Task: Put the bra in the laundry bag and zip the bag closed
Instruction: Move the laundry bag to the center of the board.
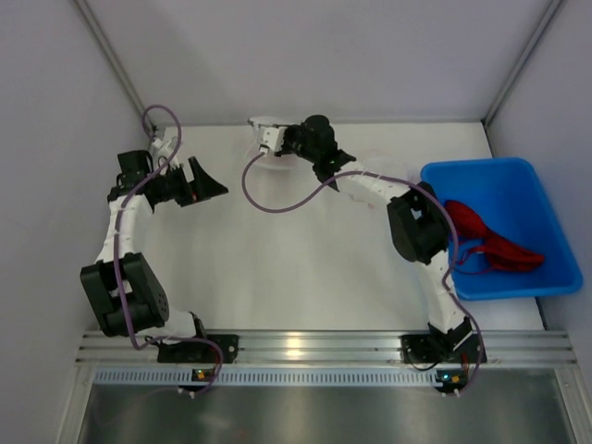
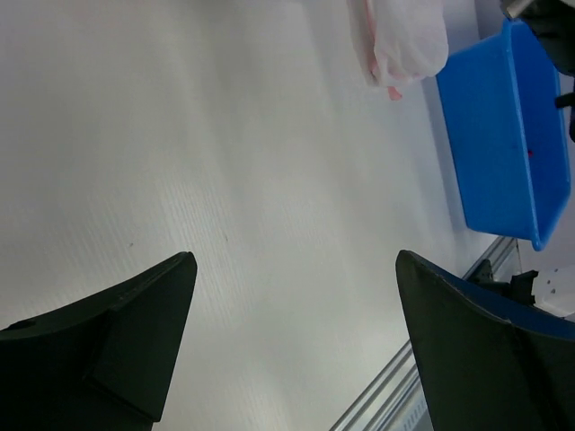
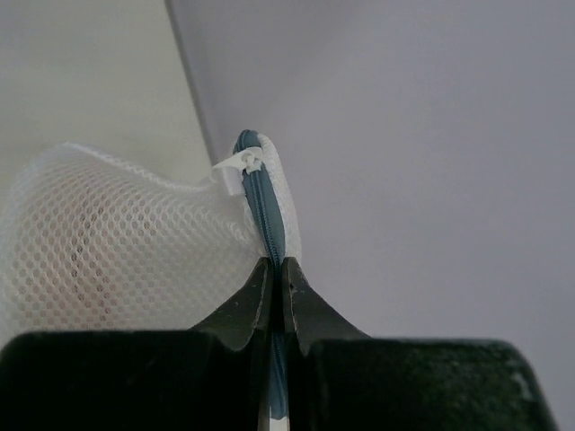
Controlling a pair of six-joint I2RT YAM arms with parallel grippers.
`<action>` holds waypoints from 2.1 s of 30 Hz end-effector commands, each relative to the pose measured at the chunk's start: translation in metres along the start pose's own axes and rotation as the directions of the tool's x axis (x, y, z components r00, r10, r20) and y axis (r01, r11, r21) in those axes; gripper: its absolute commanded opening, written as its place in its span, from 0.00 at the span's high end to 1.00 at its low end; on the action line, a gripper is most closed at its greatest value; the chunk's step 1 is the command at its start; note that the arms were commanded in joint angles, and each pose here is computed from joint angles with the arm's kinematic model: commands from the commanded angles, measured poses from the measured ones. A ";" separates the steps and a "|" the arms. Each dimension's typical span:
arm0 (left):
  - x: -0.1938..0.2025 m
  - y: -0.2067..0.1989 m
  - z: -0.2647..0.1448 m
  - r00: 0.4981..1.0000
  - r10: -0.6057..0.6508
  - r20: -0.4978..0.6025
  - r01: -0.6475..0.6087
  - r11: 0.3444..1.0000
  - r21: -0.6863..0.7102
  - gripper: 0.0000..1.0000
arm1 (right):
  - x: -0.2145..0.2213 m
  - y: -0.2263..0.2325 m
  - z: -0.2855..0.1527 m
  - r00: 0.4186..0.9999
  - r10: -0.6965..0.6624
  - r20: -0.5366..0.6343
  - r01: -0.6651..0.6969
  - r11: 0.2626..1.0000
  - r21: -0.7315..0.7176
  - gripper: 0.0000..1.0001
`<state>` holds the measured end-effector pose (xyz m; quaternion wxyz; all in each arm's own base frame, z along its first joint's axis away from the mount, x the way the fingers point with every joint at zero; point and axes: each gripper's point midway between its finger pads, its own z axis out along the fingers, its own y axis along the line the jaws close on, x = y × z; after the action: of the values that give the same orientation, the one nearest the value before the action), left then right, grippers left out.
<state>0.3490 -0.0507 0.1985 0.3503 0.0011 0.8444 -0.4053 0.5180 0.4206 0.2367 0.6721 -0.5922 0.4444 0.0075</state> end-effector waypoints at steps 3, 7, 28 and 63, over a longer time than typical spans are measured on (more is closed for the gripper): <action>-0.020 0.002 -0.008 0.991 0.126 0.053 -0.123 0.991 -0.061 0.02 | 0.008 -0.038 0.057 0.970 -0.241 0.017 0.232 0.951 0.206 1.00; -0.010 0.007 -0.008 0.993 0.107 0.045 -0.104 0.992 -0.073 0.02 | 0.031 0.013 0.087 0.956 -0.291 0.031 0.284 0.948 0.144 0.86; -0.104 0.007 -0.040 0.935 0.306 0.179 -0.238 0.916 -0.322 0.02 | -0.012 -0.044 -0.086 0.888 0.383 -0.255 -0.392 0.920 0.015 0.00; -0.057 -0.034 -0.041 0.932 0.299 0.204 -0.284 0.954 -0.098 0.02 | 0.115 0.160 -0.197 0.228 0.561 -0.796 -0.910 0.414 0.031 0.54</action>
<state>0.3588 -0.0252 0.2583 0.4761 0.0495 0.8222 -0.3080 0.4029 0.1947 0.0372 0.1757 -0.3779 0.8978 0.1426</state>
